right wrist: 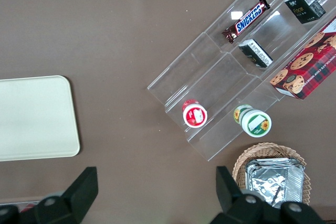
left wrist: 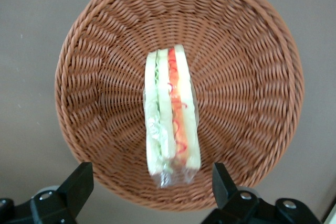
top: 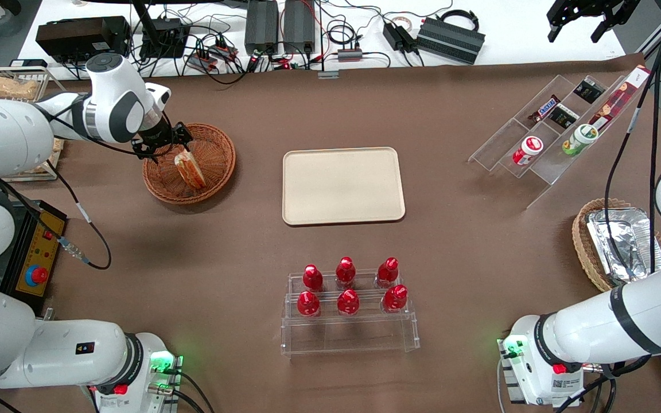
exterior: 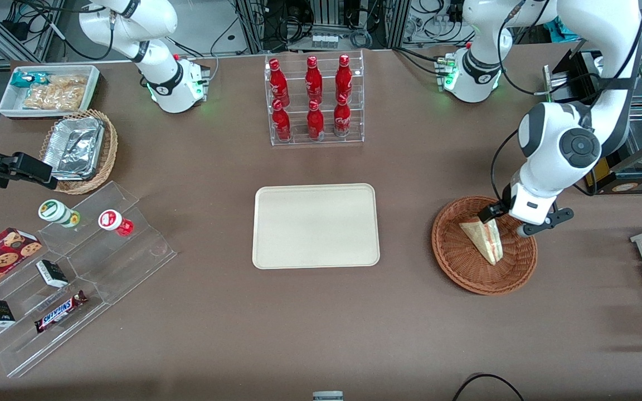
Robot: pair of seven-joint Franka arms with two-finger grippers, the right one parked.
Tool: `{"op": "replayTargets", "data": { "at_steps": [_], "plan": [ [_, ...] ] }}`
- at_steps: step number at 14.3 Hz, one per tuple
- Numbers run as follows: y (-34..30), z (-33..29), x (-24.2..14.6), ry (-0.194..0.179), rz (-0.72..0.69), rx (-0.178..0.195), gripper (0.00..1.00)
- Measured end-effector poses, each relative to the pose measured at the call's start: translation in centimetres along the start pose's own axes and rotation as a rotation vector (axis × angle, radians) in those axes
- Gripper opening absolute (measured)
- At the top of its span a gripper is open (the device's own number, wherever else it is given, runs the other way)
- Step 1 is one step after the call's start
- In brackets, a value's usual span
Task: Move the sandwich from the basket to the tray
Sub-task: 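Close the left gripper on the sandwich and lift it from the basket, then carry the held sandwich over to the cream tray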
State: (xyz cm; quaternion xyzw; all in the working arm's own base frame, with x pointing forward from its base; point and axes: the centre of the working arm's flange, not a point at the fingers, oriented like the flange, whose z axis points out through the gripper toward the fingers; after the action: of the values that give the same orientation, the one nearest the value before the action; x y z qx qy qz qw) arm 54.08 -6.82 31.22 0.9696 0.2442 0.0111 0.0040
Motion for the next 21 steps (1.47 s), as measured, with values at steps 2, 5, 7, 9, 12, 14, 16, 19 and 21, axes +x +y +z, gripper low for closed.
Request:
{"op": "replayTargets", "data": {
  "at_steps": [2, 5, 7, 9, 12, 14, 16, 19, 21],
  "plan": [
    [0.5, 1.4, 0.1, 0.011, -0.111, -0.017, 1.0],
    [0.7, 3.9, 0.2, -0.001, -0.158, -0.02, 1.0],
    [0.6, 5.4, 0.1, -0.018, -0.166, -0.011, 0.95],
    [0.6, 6.0, 0.0, -0.028, -0.167, -0.005, 0.75],
    [0.6, 5.5, 0.1, -0.038, -0.166, 0.006, 0.44],
    [0.9, 3.9, 0.6, -0.06, -0.158, 0.03, 0.27],
    [2.1, 0.7, 1.5, -0.079, -0.13, 0.05, 0.19],
    [6.7, -3.0, 0.3, -0.087, 0.009, 0.053, 0.15],
    [10.7, -3.5, -2.5, -0.084, 0.119, 0.046, 0.15]
  ]
}}
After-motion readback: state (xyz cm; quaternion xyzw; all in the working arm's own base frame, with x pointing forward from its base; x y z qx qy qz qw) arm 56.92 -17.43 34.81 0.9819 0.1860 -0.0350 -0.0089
